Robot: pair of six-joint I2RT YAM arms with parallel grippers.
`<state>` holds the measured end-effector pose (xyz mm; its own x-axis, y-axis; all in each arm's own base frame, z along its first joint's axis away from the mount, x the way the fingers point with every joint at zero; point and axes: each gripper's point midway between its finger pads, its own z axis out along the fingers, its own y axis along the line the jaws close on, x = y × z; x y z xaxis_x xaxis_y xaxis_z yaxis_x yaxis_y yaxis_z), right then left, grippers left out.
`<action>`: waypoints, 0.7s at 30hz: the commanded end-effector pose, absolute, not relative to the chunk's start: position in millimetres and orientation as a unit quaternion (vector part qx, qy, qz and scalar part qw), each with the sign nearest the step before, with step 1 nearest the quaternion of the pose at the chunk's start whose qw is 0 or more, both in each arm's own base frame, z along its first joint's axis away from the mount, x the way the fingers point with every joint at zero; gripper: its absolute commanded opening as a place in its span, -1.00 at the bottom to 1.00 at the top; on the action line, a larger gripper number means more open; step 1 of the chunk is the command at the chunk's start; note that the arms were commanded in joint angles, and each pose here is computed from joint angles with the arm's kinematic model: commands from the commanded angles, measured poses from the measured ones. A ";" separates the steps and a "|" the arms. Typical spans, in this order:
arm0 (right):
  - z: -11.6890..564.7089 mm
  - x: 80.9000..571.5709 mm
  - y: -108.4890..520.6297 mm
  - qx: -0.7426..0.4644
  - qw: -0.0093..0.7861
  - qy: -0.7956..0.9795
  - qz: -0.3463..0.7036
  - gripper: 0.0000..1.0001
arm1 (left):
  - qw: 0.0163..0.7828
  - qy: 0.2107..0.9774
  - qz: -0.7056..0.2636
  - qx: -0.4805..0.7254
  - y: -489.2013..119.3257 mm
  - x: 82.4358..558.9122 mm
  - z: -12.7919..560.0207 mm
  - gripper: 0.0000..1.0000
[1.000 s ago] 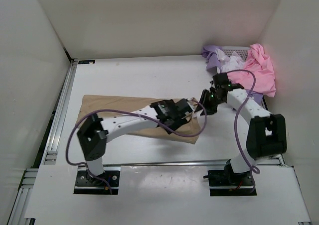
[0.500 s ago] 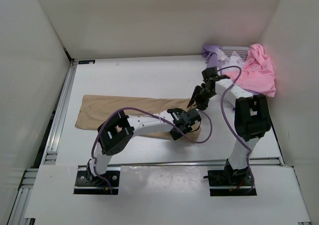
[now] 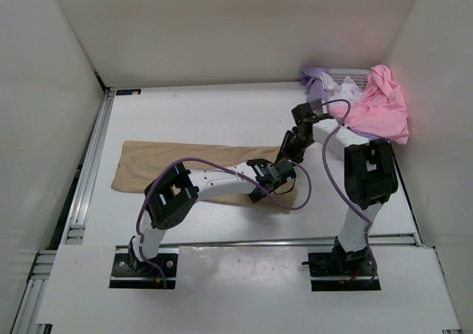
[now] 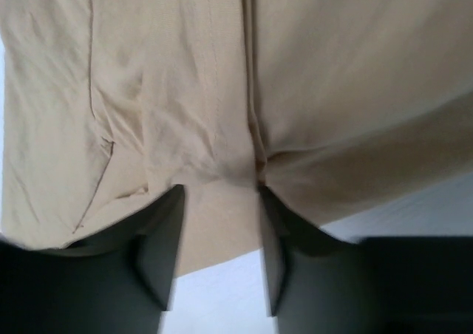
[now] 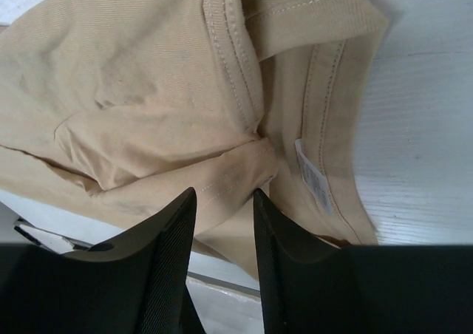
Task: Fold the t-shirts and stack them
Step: Fold the other side of the tshirt into a rectangle
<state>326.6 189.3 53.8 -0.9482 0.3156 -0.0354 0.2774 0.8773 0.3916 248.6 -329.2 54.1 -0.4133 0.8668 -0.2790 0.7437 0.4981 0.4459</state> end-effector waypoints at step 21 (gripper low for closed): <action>35.4 333.1 187.0 0.160 0.053 0.973 0.160 -0.40 | 0.205 0.850 0.111 0.472 -318.4 255.6 50.3 -0.25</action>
